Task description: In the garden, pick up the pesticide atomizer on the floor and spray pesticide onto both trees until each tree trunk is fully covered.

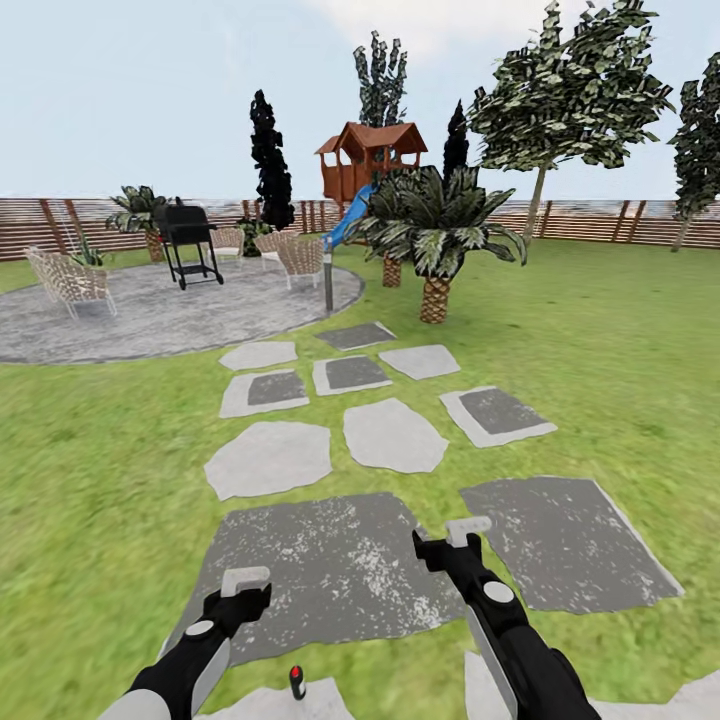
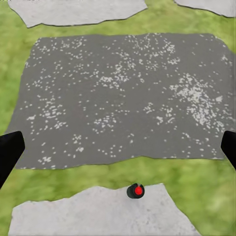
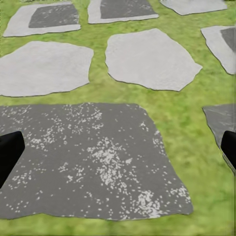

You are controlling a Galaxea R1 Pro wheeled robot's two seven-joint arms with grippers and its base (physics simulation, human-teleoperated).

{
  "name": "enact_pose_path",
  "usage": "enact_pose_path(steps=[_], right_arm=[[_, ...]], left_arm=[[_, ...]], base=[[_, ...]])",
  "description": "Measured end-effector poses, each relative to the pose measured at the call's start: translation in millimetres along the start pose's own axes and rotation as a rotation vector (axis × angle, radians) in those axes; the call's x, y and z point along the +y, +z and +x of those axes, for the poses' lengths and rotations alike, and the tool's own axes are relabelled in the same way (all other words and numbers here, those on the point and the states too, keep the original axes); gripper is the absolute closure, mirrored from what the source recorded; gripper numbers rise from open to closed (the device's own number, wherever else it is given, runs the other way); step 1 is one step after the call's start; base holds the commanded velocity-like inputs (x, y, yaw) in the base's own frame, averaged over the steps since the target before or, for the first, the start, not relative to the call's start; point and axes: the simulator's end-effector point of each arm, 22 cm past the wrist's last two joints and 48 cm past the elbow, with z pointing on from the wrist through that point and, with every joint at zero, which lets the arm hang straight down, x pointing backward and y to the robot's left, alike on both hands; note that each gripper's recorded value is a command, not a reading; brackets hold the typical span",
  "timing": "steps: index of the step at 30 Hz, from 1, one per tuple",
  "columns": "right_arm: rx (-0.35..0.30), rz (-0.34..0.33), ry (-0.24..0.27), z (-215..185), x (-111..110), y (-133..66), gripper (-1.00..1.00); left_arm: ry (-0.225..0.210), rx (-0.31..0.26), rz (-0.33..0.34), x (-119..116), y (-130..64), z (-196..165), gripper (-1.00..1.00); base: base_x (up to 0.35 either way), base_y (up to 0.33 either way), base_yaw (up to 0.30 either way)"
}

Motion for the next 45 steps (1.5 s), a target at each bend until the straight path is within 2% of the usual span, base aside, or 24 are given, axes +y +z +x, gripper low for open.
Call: enact_pose_path(steps=[1, 2, 4, 5, 9, 16, 24, 32, 45], right_arm=[[0.001, 0.004, -0.020, 0.8, -13.1, -0.8, -1.00], [0.002, 0.003, -0.026, 1.3, -17.1, -1.2, -1.00], [-0.008, -0.026, -0.066, -3.7, -39.1, -5.1, -1.00], [-0.034, -0.020, -0.064, -16.6, -47.3, -7.4, -1.00], [-0.059, -0.003, -0.052, -28.7, -58.5, -9.9, -1.00], [-0.084, 0.002, -0.051, -29.6, -61.6, -7.0, -1.00], [-0.080, 0.005, -0.049, -14.1, -62.9, 0.5, -1.00], [-0.069, 0.005, -0.046, 4.6, -63.7, 8.4, -1.00], [-0.049, 0.006, -0.044, 38.0, -64.6, 21.7, -1.00]], left_arm=[[0.004, -0.001, 0.001, -0.7, 0.0, -0.2, -1.00], [0.005, -0.001, 0.002, -1.0, 0.0, -0.2, -1.00], [0.002, -0.001, 0.003, -1.9, 0.0, -0.1, -1.00], [-0.002, -0.001, 0.003, -1.8, -0.1, -0.1, -1.00], [-0.004, -0.001, 0.003, -1.8, 0.0, -0.1, -1.00], [-0.005, 0.002, 0.002, -1.0, 7.9, 10.4, -1.00], [-0.006, 0.015, 0.000, 0.2, 18.8, 28.7, -1.00], [-0.007, 0.004, 0.009, -6.2, 31.5, 32.4, -1.00], [-0.003, -0.026, 0.007, -3.1, 51.1, 47.1, -1.00]], base=[[0.007, -0.004, 0.000], [0.004, -0.002, 0.000], [0.000, 0.000, 0.000], [0.000, 0.000, 0.000], [0.000, 0.000, 0.000], [0.000, 0.000, 0.000], [0.000, 0.000, 0.000], [0.000, 0.000, 0.000], [0.000, 0.000, 0.000]])
